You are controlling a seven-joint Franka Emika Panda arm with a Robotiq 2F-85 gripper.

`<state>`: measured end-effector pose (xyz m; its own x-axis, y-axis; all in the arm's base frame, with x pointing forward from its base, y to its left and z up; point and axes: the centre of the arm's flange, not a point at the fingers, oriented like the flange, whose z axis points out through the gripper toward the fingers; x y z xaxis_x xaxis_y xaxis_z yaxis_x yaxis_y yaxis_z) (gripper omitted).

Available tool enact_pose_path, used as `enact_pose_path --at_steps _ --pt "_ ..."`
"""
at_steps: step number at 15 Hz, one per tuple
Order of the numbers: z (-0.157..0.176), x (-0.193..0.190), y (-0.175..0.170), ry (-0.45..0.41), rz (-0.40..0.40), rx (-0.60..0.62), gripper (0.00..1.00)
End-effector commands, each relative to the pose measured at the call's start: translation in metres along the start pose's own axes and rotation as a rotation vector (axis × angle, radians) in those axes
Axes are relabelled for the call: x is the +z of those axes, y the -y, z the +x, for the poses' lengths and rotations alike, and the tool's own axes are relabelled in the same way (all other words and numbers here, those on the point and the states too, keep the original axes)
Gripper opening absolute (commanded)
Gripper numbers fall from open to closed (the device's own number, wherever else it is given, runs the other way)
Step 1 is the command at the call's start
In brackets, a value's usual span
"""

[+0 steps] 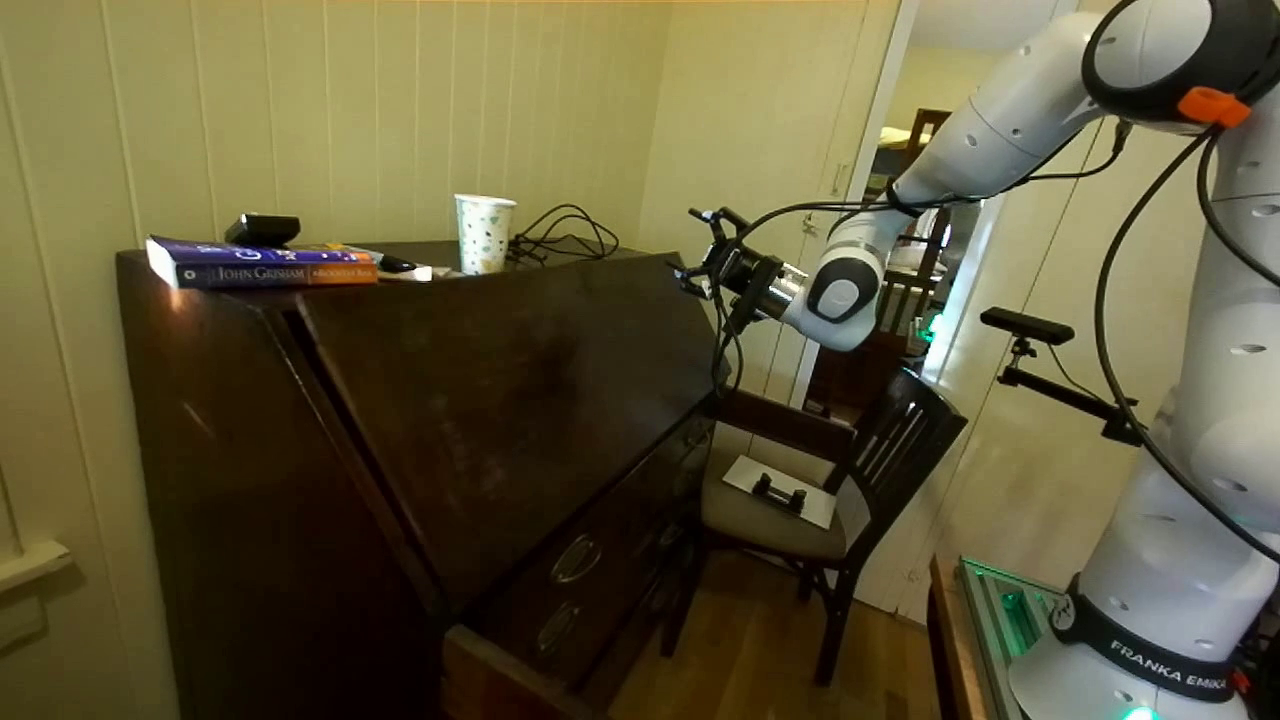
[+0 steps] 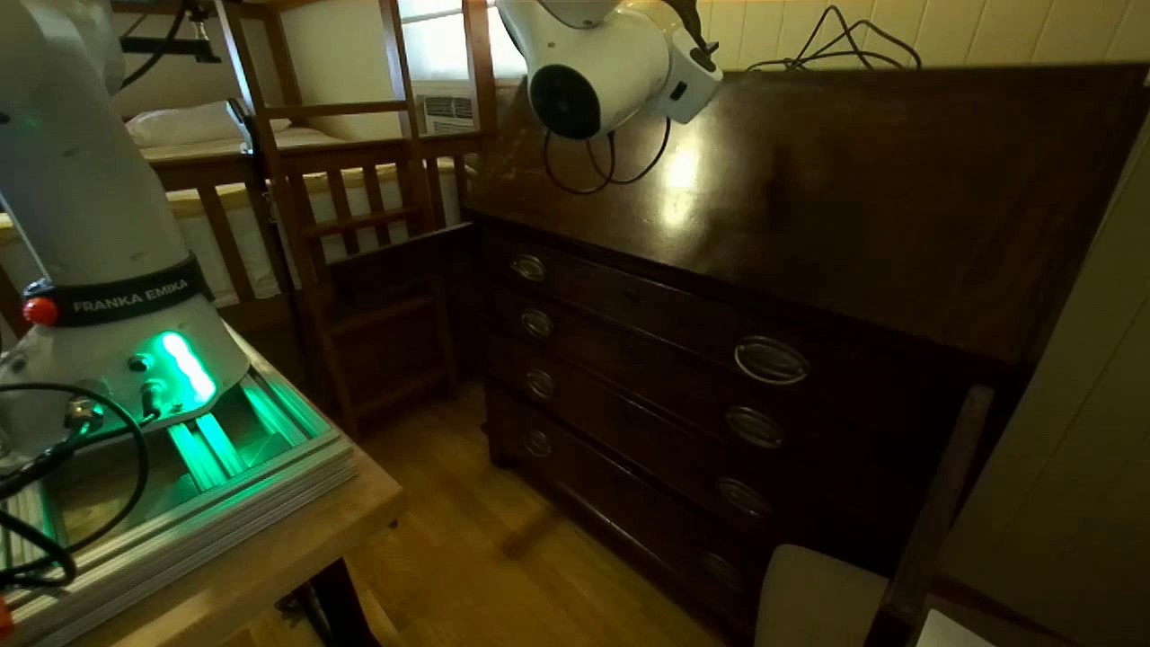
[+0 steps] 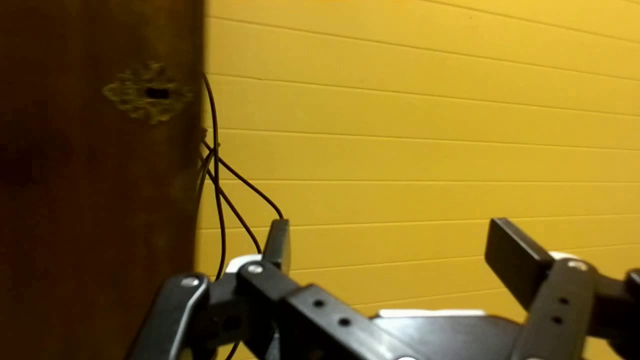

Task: Close the cabinet

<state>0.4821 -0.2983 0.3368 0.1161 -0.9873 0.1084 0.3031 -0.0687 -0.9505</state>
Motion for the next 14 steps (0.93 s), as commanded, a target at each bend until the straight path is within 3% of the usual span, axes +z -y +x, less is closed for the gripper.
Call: enact_pose_path --at_steps 1,4,6,14 --pt "-0.001 0.004 -0.002 0.002 -0.003 0.001 1.00" --pt "-0.001 -0.002 -0.005 -0.002 -0.012 0.014 1.00" --pt "-0.002 -0.020 -0.010 -0.003 -0.084 0.004 1.00" --pt "-0.002 -0.140 0.067 0.234 -0.349 -0.306 1.00"
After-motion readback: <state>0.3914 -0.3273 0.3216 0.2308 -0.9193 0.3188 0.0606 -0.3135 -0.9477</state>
